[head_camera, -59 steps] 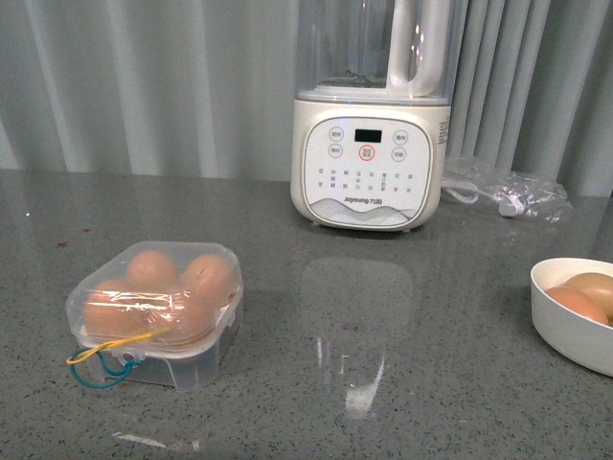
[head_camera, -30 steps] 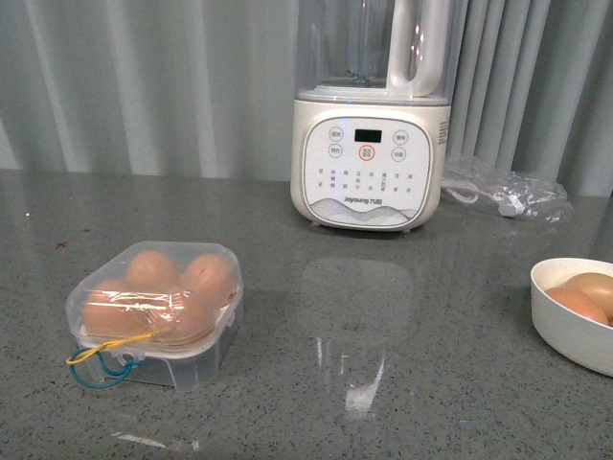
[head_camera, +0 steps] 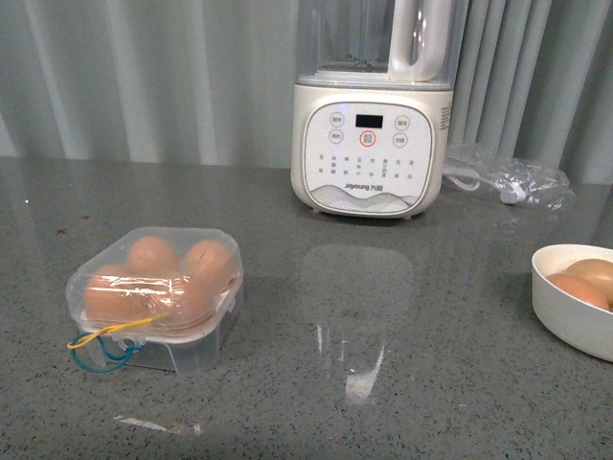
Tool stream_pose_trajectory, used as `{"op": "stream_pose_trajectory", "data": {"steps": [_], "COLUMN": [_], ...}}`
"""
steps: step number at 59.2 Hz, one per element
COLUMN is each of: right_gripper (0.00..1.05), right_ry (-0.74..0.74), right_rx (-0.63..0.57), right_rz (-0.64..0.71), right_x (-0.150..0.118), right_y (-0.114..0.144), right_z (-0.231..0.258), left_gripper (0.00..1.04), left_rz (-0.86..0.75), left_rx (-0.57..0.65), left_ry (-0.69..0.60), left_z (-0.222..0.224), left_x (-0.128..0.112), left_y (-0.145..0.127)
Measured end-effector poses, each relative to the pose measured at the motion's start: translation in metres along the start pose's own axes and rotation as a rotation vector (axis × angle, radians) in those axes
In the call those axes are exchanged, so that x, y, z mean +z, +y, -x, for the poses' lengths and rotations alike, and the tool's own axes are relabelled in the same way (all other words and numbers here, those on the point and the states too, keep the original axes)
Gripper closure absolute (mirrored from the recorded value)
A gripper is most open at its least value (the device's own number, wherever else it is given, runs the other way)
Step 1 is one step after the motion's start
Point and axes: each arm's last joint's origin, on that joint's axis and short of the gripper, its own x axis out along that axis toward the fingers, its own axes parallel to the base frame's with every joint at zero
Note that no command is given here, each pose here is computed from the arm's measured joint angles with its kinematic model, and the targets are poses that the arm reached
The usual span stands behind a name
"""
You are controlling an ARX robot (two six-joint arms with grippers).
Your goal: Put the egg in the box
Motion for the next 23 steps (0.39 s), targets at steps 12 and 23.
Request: {"op": "stream_pose_trajectory", "data": {"steps": [12, 23], "right_gripper": [0.07, 0.07], "right_ry": [0.000, 0.000], "right_rx": [0.000, 0.000], "right_rz": [0.000, 0.000], "right_x": [0.0000, 0.0001], "right_y": [0.0000, 0.0000], "right_z": [0.0000, 0.0000], "left_gripper": [0.07, 0.07], "left_rz": [0.000, 0.000], "left_rx": [0.000, 0.000], "left_ry": [0.000, 0.000], "left_z": [0.0000, 0.0000], "left_x": [0.0000, 0.0000], "left_y": [0.0000, 0.0000]}}
